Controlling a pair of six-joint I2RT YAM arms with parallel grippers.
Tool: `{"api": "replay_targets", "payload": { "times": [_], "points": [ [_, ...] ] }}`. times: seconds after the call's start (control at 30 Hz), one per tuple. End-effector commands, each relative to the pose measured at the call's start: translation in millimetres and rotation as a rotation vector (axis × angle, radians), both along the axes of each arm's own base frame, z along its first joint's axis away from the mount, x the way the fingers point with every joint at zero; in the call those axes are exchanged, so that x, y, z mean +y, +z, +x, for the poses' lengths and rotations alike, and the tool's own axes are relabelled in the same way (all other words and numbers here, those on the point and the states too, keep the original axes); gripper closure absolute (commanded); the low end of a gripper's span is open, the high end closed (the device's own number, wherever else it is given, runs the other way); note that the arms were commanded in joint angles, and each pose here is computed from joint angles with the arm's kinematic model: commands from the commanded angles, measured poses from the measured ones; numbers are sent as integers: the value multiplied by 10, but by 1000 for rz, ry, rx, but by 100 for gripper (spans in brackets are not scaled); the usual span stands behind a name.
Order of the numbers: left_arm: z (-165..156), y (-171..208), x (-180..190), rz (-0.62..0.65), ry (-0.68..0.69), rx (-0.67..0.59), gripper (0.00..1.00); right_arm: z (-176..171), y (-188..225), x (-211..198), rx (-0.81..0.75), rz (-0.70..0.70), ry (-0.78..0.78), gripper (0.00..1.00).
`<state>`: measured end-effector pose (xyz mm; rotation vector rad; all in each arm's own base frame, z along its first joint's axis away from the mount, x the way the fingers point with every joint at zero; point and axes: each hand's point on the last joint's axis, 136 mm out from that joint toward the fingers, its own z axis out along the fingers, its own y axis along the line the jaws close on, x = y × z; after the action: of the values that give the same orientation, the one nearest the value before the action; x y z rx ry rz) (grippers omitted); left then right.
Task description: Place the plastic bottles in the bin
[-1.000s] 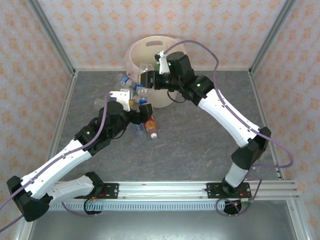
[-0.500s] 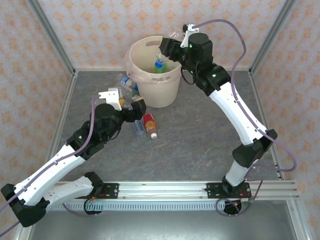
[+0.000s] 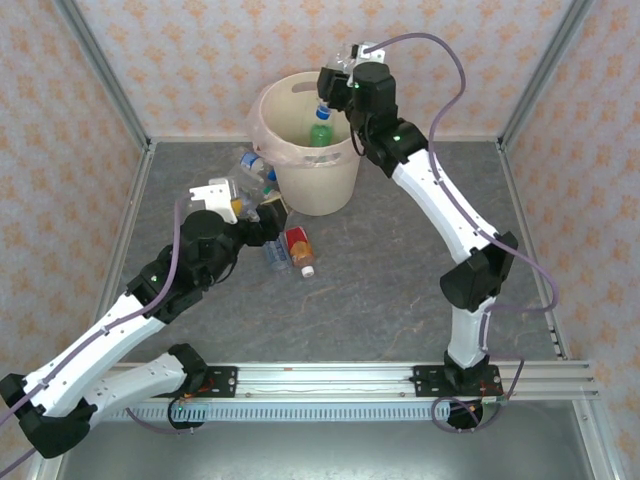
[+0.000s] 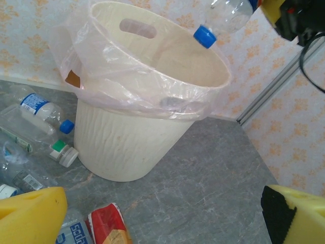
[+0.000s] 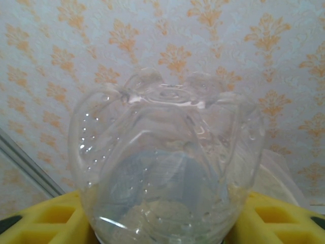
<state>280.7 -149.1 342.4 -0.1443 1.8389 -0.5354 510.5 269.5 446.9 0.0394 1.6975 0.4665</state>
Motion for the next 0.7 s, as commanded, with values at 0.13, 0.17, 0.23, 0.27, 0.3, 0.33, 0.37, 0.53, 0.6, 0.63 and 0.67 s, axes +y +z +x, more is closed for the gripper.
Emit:
{"api": "replay_targets", "payload": {
  "times": [0.13,0.17,0.23,0.27,0.3,0.33,0.37,0.53,0.6,0.63,0.67],
  "points": [
    [-118,-37,170,-4,48,21,1,148,72,-71,-38,-9,-43,31],
    [-124,-46,187,-1,54,23,1,144,79,-70,-36,-5,-42,21],
    [-138,-76,213,1,63,32,1,131,102,-63,-35,2,-35,8],
    [-141,-83,222,1,66,35,1,118,130,-60,-38,5,-30,7],
    [-142,-106,228,2,71,41,1,107,146,-64,-38,8,-27,3],
    [-138,-123,234,3,76,46,1,89,173,-63,-40,13,-22,0],
    [-137,-142,238,6,79,50,1,72,195,-64,-39,18,-18,0],
    [-102,-234,243,13,100,71,1,-37,283,-87,-26,35,4,0],
    [-83,-295,241,18,109,86,1,-91,309,-106,-18,38,8,0],
    [-72,-339,235,22,113,97,1,-120,328,-121,-15,41,10,0],
    [-63,-370,225,21,113,106,1,-149,333,-126,-11,40,15,0]
  ]
}}
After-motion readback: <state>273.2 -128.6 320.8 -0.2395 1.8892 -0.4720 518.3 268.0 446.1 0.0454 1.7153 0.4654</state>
